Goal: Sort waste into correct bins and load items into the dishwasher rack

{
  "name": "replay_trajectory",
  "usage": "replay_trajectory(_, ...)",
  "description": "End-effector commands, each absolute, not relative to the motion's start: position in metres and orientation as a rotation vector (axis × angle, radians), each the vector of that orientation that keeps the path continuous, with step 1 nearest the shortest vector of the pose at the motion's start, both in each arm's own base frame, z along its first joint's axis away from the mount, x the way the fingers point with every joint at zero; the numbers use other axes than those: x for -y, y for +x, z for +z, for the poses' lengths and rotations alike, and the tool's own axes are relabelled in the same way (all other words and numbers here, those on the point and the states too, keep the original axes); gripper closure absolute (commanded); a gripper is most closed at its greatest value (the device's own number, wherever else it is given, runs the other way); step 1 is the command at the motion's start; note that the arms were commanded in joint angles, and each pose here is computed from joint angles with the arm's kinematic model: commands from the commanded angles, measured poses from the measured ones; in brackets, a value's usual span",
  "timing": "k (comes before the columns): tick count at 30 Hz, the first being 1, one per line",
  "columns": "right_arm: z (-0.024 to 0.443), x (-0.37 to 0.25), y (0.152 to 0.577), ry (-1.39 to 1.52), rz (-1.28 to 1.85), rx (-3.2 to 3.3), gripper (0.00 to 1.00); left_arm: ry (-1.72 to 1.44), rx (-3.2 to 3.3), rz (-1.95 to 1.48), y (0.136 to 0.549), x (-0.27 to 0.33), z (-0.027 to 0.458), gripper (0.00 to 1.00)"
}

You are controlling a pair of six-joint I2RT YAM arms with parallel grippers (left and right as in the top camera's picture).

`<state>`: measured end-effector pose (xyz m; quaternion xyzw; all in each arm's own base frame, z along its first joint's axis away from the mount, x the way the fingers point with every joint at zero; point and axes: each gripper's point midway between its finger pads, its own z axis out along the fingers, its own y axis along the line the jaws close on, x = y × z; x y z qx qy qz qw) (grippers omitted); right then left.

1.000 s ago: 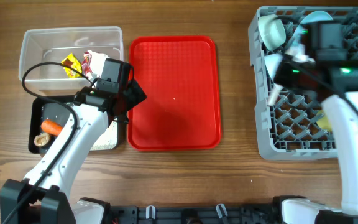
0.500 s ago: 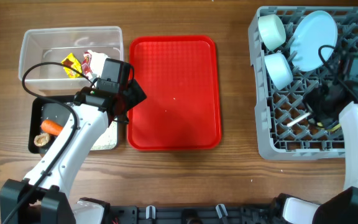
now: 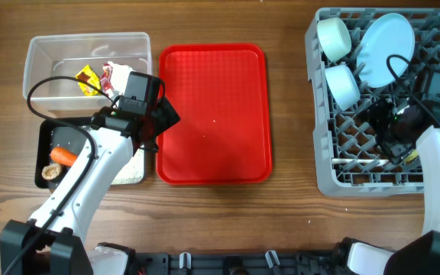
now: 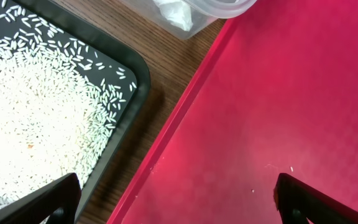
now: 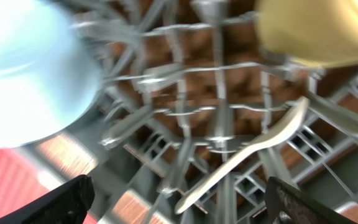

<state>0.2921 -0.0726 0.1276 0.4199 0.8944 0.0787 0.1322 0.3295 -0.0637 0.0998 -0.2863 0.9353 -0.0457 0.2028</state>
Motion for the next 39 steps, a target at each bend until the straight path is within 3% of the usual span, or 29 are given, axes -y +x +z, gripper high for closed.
replay_trajectory(1,0.194,0.048,0.3,0.784,0.376,-2.558,0.09,-0.823,-2.602,-0.103,0.33,0.059,0.098,0.0)
replay_trajectory(8,0.273,0.023,0.221,0.549,0.301,-2.38,0.0,-0.822,-2.602,-0.103,0.33,0.059,0.098,0.0)
replay_trajectory(17,0.3,0.028,0.165,0.536,0.117,-2.222,0.0,-0.822,-2.602,-0.103,0.33,0.059,0.098,0.0)
replay_trajectory(23,0.335,0.019,0.192,0.094,0.014,-2.099,0.0,-0.823,-2.602,-0.103,0.33,0.059,0.098,0.0)
replay_trajectory(30,0.35,-0.016,0.206,-0.006,0.187,-1.942,0.0,-0.823,-2.602,-0.103,0.33,0.059,0.098,0.0)
replay_trajectory(33,0.341,-0.025,0.204,-0.011,0.227,-1.861,0.0,-0.822,-2.602,-0.103,0.33,0.059,0.098,0.0)
replay_trajectory(39,0.274,-0.025,0.212,0.081,0.282,-1.739,0.0,-0.823,-2.602,-0.103,0.33,0.059,0.098,0.0)
